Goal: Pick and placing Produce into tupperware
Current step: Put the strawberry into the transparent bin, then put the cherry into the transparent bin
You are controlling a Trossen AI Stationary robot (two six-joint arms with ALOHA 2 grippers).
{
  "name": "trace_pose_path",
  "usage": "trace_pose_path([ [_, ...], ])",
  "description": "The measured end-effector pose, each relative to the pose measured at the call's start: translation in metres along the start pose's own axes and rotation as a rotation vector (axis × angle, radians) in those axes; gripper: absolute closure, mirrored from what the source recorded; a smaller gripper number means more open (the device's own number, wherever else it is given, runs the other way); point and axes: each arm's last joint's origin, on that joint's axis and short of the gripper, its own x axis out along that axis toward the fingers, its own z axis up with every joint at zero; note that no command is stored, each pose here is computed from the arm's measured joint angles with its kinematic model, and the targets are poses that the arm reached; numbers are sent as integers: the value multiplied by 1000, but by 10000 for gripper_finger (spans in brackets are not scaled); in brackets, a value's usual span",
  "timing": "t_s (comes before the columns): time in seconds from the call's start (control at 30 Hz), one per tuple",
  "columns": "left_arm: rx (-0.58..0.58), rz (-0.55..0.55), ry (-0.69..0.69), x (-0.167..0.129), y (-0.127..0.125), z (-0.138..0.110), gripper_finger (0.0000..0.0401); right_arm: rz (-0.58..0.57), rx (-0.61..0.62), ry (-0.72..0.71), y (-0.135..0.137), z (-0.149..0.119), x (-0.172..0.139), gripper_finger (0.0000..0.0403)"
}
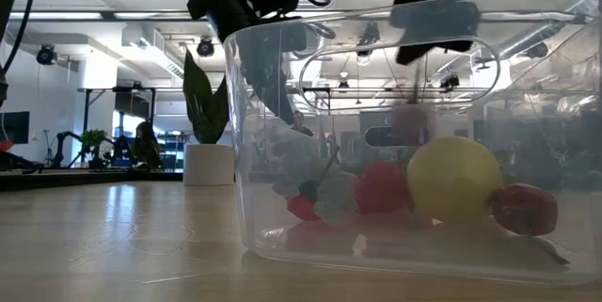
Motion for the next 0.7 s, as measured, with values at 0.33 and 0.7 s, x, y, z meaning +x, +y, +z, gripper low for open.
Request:
trace_pose_path([
  [0.33,31,-32,6,0,-1,-1,141,-166,107,-131,11,9,-38,135],
  [0.7,150,-103,-132,31,9,10,141,-409,363,-314,-53,-22,-120,107],
])
